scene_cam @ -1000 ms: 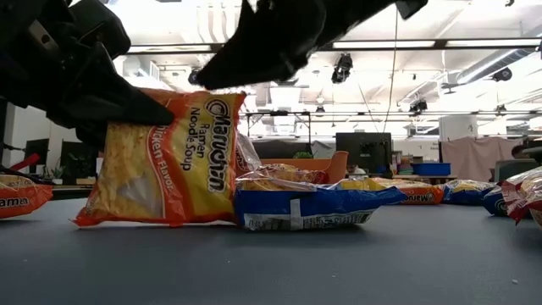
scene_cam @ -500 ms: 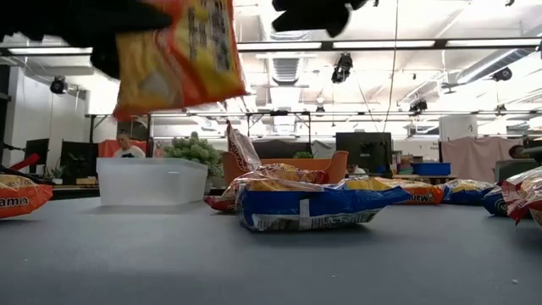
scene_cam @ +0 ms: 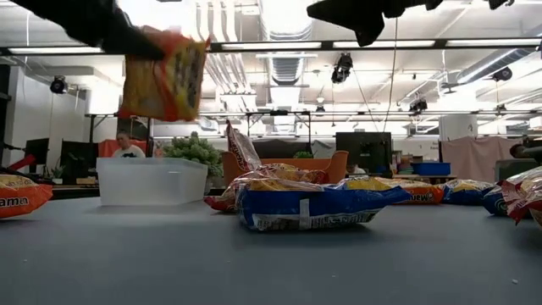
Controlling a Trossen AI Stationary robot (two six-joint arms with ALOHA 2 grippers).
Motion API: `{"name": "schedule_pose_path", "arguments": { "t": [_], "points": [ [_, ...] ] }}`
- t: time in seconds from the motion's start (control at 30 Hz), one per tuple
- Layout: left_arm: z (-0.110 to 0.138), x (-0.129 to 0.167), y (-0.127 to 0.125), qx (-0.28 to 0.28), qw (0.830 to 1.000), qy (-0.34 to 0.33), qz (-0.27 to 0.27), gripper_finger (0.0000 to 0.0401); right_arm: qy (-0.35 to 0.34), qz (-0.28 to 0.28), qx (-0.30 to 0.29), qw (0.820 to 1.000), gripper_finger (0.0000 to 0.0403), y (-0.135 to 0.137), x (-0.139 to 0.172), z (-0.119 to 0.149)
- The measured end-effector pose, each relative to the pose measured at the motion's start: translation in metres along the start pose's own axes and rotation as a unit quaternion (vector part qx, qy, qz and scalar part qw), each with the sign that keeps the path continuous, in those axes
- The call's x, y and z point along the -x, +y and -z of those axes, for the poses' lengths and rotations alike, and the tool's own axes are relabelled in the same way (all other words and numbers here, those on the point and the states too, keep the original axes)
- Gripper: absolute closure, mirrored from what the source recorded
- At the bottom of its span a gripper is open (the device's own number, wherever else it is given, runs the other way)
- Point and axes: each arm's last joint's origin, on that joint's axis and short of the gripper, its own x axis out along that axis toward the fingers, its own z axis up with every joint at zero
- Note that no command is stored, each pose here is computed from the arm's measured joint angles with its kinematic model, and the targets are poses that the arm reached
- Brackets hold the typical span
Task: Sort Maruchan noodles
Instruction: Put the orange noodle pack into the transparent bin
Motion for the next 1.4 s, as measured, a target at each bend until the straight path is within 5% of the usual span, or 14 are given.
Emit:
{"name": "schedule_pose_path", "arguments": {
  "t": [0.17, 0.6, 1.4],
  "points": [
    [0.009, -0.015, 0.029, -0.001, 0.996, 0.054, -0.067, 0.0326, -0.002, 0.001, 0.007, 1.0, 0.0188, 0.0, -0.001, 0.002],
    [0.027, -0.046, 0.064, 0.032, 0.997, 0.073, -0.013, 0.0326, -0.002, 0.001, 0.017, 1.0, 0.0188, 0.0, -0.001, 0.002],
    [0.064, -0.06, 0.055, 0.04, 0.997, 0.065, -0.018, 0.0306, 0.003, 0.001, 0.019, 1.0, 0.0188, 0.0, -0.001, 0.003]
  ]
}}
